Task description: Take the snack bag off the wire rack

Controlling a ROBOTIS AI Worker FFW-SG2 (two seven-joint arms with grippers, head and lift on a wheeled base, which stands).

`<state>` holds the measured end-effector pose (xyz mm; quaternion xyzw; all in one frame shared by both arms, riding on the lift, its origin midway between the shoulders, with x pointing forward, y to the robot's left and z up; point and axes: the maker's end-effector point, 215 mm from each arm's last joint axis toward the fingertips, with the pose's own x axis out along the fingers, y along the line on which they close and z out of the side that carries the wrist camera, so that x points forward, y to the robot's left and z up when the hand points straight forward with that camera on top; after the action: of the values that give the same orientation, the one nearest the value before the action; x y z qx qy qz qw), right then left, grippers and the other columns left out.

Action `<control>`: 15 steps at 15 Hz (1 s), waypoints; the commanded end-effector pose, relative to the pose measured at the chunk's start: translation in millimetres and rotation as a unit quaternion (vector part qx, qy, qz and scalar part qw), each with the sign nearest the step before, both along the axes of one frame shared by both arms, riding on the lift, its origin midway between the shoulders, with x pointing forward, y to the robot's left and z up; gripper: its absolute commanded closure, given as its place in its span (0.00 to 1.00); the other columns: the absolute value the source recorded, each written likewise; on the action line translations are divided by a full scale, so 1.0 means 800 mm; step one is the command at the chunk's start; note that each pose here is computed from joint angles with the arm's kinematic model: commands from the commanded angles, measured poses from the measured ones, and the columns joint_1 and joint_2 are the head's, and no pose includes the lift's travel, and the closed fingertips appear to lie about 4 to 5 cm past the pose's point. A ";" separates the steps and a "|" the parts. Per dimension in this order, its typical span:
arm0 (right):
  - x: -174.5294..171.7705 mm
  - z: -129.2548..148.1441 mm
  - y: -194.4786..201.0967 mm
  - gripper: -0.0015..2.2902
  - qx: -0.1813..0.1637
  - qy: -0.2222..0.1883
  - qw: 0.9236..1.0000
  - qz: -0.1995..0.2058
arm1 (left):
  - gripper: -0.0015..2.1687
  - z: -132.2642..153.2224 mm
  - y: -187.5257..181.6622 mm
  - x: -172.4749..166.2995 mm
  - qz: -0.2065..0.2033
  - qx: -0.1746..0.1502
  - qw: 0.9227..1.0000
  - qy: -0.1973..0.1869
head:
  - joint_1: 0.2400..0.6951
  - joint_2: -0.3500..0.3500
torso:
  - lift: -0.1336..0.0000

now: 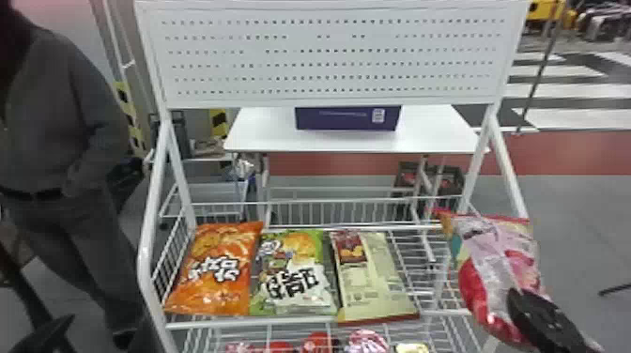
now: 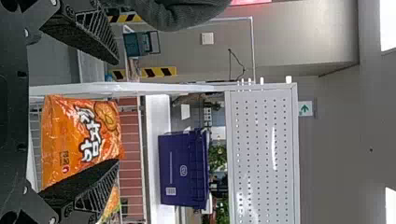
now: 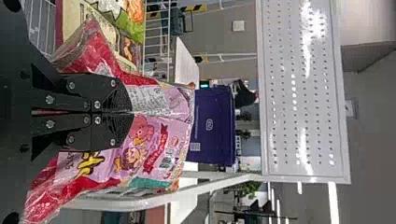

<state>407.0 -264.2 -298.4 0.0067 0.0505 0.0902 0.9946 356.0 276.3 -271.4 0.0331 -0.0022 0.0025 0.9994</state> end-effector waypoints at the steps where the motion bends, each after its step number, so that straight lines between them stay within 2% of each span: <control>1: -0.024 0.013 -0.021 0.88 -0.001 -0.016 1.000 -0.014 | 0.07 0.002 0.000 0.000 0.000 0.000 1.000 -0.003 | 0.57 0.50 | 1.00; 8: -0.065 0.036 -0.074 0.88 0.000 -0.050 0.997 -0.056 | 0.07 0.004 -0.004 -0.004 -0.002 -0.005 1.000 -0.005 | 0.57 0.50 | 1.00; 15: -0.063 0.039 -0.072 0.88 -0.001 -0.053 0.997 -0.052 | 0.07 0.010 -0.007 -0.008 -0.003 -0.005 1.000 -0.008 | 0.57 0.50 | 1.00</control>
<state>355.5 -321.9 -267.6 0.0047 -0.0020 0.0374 0.9993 350.0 270.5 -264.2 0.0276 -0.0097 -0.0004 0.9996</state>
